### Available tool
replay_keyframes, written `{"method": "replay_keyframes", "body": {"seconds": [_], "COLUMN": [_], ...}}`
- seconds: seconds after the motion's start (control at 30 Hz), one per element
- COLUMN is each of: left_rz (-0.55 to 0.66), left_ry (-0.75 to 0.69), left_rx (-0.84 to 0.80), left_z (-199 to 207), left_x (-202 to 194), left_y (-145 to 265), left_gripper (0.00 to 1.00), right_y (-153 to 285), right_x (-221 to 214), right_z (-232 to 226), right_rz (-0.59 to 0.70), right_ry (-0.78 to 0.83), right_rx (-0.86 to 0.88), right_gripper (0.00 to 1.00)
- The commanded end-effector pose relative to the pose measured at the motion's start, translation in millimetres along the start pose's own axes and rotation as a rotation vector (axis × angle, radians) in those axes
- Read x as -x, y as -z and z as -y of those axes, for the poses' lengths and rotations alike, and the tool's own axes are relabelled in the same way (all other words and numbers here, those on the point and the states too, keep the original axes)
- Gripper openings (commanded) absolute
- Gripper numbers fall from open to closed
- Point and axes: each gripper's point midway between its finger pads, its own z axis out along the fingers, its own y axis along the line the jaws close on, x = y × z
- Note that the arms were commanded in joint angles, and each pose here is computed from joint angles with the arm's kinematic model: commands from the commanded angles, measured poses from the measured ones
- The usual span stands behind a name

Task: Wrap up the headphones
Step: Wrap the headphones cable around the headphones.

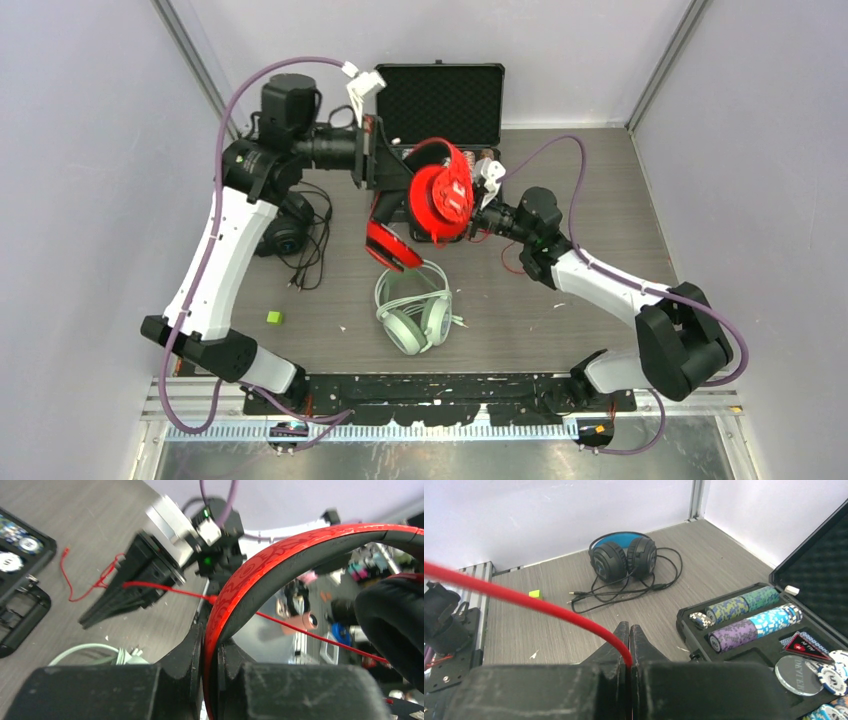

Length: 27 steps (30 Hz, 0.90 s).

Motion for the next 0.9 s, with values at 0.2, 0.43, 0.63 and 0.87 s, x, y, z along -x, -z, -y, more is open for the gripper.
{"method": "replay_keyframes", "body": {"seconds": [0.2,0.43,0.63,0.87], "left_rz": [-0.344,-0.523,-0.628,-0.674], "left_ry": [-0.181,-0.283,-0.305,-0.302], "left_rx": [-0.027,0.310,0.593,0.862], "left_z": [16.5,-48.9,-98.6,-137.2], "left_x": [-100.9,-128.2,-128.5,-118.4], "left_y": [-7.4,-5.2,5.2,22.2], "left_gripper": [0.00,0.00,0.00,0.00], "right_y": [0.5,26.7,44.0,49.8], "right_x": [37.7,45.3,52.4,67.7], "right_z": [36.2,59.6,49.6,36.3], "right_rz": [0.034,-0.092,-0.243,-0.338], "right_ry": [0.005,-0.120,-0.224,-0.371], "right_rx": [-0.087,-0.196,-0.244,-0.255], "right_gripper": [0.01,0.01,0.01,0.01]}}
